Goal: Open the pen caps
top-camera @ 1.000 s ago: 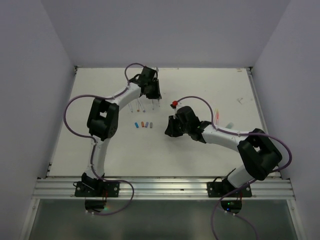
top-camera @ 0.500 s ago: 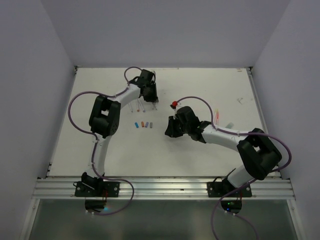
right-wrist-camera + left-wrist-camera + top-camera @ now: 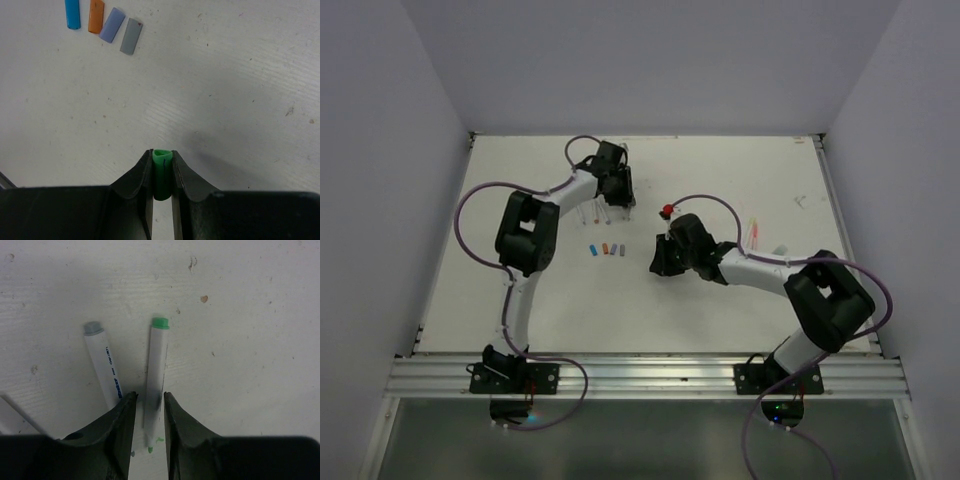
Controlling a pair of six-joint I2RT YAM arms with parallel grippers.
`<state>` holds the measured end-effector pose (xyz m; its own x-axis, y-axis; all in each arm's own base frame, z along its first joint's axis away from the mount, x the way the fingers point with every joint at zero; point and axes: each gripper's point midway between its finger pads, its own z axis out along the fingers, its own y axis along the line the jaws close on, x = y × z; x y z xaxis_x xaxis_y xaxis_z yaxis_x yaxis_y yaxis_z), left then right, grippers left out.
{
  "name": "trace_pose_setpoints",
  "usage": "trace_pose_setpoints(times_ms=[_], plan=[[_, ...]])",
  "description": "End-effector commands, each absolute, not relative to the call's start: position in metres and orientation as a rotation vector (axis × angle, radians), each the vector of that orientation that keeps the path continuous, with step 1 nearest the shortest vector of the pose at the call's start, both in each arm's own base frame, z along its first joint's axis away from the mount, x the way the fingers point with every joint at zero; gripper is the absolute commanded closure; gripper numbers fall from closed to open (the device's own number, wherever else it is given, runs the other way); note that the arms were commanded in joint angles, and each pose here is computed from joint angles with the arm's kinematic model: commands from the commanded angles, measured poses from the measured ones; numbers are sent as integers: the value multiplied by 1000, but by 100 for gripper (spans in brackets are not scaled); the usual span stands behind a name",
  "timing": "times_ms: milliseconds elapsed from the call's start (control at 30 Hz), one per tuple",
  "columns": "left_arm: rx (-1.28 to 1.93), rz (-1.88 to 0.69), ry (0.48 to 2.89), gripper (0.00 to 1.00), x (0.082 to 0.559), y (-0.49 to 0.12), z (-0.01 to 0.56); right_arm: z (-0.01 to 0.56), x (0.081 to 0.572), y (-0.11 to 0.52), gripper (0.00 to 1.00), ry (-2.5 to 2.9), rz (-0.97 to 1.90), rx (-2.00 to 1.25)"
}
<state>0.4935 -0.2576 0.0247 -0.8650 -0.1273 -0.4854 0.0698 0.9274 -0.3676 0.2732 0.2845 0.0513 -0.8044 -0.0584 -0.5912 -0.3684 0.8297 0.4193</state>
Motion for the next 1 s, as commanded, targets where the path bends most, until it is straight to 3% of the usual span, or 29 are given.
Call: trace_pose_setpoints(times_ms=[0,133,300,433,633,800,967], plan=[[-21,-542,2502,67,496,-255,58,68,293,296,100,2363,722,-279],[-43,-593,2458,64,494,-259,88,71,306,296,100,2348,677,-234],[-49,-672,2346,51,484,-259,157,73,327,306,100,2325,653,-204],[-48,-702,2188,31,463,-247,233,73,341,318,98,2320,663,-177],[-83,-558,2057,5,423,-199,286,61,356,334,92,2339,687,-148],[-140,-462,2014,3,387,-164,285,49,360,340,87,2368,697,-106],[-173,-416,2012,3,353,-141,272,37,358,341,75,2401,700,-65]])
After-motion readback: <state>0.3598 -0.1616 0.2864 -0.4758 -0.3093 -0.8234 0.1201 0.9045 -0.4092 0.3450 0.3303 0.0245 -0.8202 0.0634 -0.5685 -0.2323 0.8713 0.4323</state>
